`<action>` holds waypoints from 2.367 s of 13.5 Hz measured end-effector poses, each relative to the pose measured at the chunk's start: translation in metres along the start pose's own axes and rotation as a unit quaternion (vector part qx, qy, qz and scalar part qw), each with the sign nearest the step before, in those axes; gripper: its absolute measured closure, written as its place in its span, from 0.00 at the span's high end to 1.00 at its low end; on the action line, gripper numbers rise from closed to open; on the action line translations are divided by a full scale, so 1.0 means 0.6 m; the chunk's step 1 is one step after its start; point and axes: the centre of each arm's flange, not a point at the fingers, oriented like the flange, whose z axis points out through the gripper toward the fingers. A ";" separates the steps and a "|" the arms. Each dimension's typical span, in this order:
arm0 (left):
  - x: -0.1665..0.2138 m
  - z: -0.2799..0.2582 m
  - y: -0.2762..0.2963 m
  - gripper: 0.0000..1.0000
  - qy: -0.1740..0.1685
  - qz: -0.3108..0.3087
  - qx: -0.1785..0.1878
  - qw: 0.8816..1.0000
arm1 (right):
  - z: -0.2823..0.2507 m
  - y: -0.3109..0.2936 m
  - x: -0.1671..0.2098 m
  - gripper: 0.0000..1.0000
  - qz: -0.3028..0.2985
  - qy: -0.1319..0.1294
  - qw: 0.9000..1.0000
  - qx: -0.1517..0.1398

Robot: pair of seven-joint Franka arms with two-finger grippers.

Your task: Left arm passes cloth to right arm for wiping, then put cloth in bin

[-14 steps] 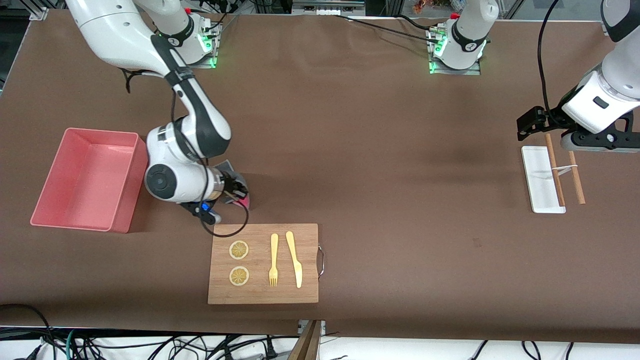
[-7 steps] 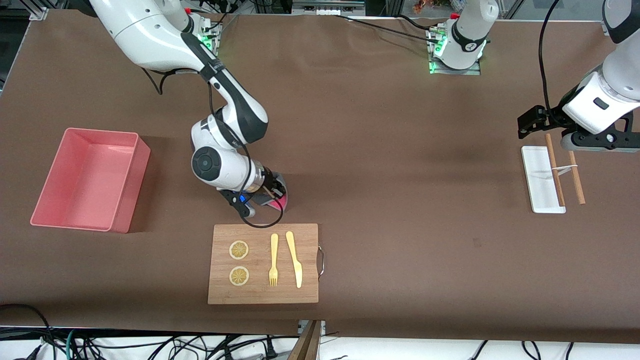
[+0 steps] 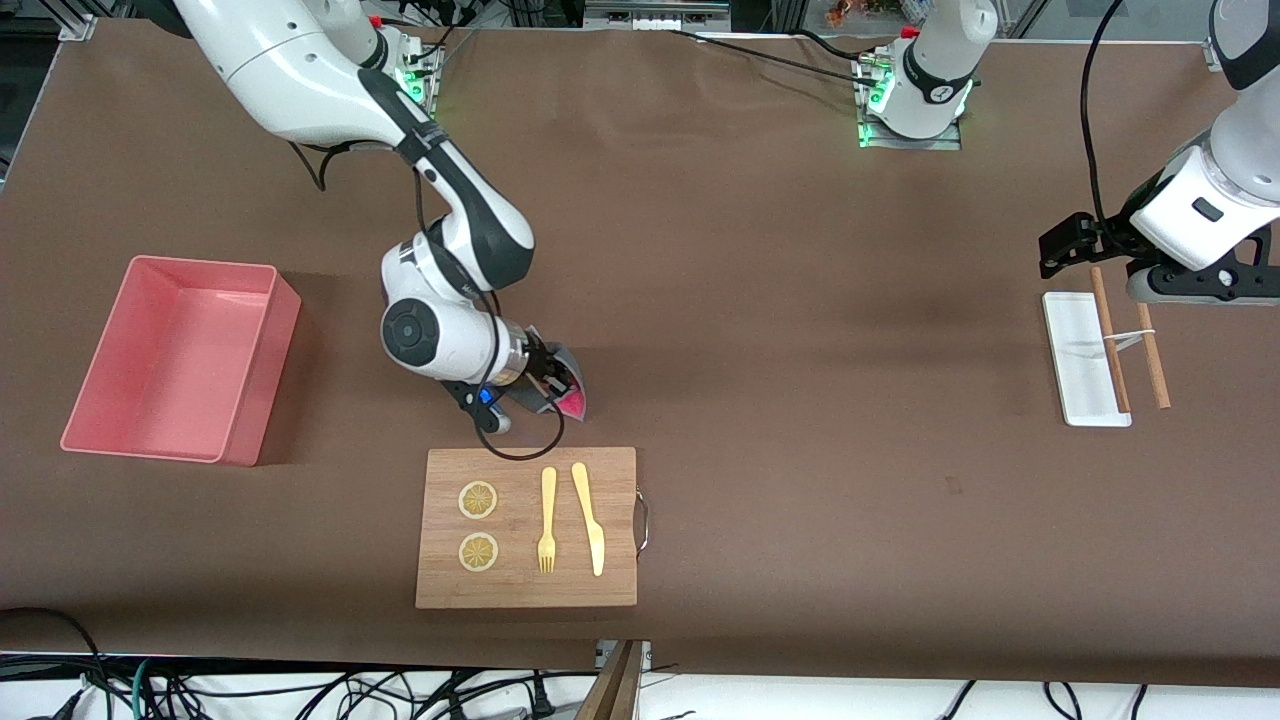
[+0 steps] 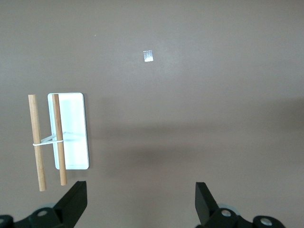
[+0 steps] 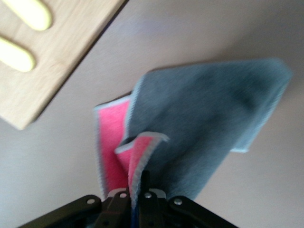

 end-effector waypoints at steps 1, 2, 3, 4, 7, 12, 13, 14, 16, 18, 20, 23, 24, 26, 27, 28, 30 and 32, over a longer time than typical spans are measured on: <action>0.001 0.001 -0.001 1.00 0.000 -0.001 0.000 1.000 | -0.009 0.015 0.021 0.02 -0.013 -0.006 1.000 -0.014; 0.001 0.002 -0.004 1.00 -0.001 0.000 0.000 1.000 | -0.023 0.035 0.047 0.02 -0.027 -0.013 0.999 -0.029; 0.002 0.003 -0.008 1.00 -0.002 0.003 0.000 1.000 | -0.040 0.058 0.075 0.02 -0.041 -0.021 0.998 -0.043; 0.003 0.004 -0.013 1.00 -0.002 0.010 0.000 1.000 | -0.061 0.082 0.105 0.02 -0.054 -0.028 0.997 -0.055; 0.004 0.004 -0.020 1.00 -0.001 0.021 -0.001 1.000 | -0.110 0.160 0.194 0.02 -0.097 -0.039 0.991 -0.085; 0.007 0.006 -0.020 1.00 0.003 0.033 -0.001 0.999 | -0.151 0.288 0.328 0.02 -0.180 -0.043 0.977 -0.110; 0.009 0.005 -0.020 1.00 0.006 0.036 -0.001 0.999 | -0.159 0.309 0.345 0.02 -0.193 -0.046 0.974 -0.113; 0.010 0.005 -0.020 1.00 0.008 0.038 -0.001 0.999 | -0.167 0.325 0.360 0.02 -0.205 -0.046 0.971 -0.115; 0.013 0.007 -0.020 1.00 0.009 0.038 -0.009 0.999 | -0.186 0.346 0.375 0.02 -0.219 -0.046 0.968 -0.114; 0.016 0.013 -0.039 1.00 0.008 0.032 -0.024 0.999 | -0.226 0.344 0.361 0.02 -0.226 -0.047 0.966 -0.115; 0.018 0.016 -0.055 1.00 0.007 0.030 -0.026 0.999 | -0.292 0.339 0.331 0.02 -0.236 -0.043 0.963 -0.121; 0.018 0.014 -0.044 1.00 0.009 0.037 -0.026 0.999 | -0.429 0.359 0.278 0.02 -0.253 -0.034 0.956 -0.146; 0.018 0.014 -0.042 1.00 0.009 0.038 -0.026 0.999 | -0.474 0.376 0.264 0.02 -0.261 -0.035 0.953 -0.151; 0.018 0.014 -0.037 1.00 0.009 0.041 -0.026 0.999 | -0.562 0.423 0.248 0.02 -0.276 -0.038 0.946 -0.166; 0.018 0.014 -0.036 1.00 0.009 0.042 -0.026 0.999 | -0.597 0.452 0.249 0.02 -0.285 -0.036 0.941 -0.177; 0.018 0.014 -0.035 1.00 0.009 0.042 -0.026 0.999 | -0.626 0.484 0.258 0.02 -0.297 -0.032 0.936 -0.186; 0.017 0.014 -0.038 1.00 0.007 0.043 -0.026 0.999 | -0.662 0.560 0.294 0.02 -0.319 -0.033 0.926 -0.197; 0.017 0.015 -0.037 1.00 0.005 0.045 -0.026 0.999 | -0.673 0.628 0.338 0.02 -0.331 -0.035 0.921 -0.204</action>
